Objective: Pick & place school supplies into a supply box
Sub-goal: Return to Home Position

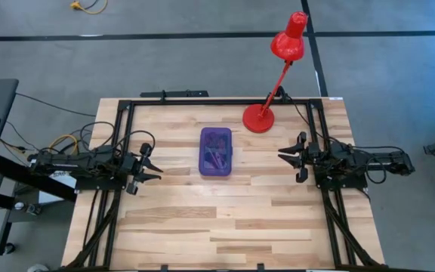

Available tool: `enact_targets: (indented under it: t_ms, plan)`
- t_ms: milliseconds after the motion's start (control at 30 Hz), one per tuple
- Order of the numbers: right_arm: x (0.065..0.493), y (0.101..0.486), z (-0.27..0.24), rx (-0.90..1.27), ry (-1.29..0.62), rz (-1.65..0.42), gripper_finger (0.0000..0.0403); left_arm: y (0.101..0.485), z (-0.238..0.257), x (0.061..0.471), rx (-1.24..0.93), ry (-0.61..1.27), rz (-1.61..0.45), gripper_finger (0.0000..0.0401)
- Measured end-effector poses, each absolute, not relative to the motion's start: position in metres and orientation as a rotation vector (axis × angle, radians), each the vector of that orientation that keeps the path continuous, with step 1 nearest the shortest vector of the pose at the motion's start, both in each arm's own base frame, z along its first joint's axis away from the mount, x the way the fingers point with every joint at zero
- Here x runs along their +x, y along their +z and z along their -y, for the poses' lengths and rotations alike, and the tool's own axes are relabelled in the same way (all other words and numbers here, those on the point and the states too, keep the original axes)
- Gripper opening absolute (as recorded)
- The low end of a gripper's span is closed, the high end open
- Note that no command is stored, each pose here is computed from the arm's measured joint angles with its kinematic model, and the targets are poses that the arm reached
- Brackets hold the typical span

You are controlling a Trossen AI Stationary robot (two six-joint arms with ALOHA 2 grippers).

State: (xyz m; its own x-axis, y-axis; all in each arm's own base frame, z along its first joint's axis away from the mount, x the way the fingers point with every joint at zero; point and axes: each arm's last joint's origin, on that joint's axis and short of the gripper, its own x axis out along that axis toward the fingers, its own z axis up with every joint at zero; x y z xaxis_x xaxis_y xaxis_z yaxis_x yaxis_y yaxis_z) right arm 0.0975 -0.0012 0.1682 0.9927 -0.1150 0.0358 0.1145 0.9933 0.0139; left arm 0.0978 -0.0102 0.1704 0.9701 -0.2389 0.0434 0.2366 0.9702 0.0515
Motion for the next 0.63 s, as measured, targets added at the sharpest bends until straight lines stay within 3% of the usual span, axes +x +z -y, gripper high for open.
enact_targets:
  t_ms: [633]
  plan:
    - [0.0975,0.1683,0.0012,0.011,-0.115,0.037,0.0082,0.1703,0.0102,0.0978,0.040,-0.241,0.049,0.0073]
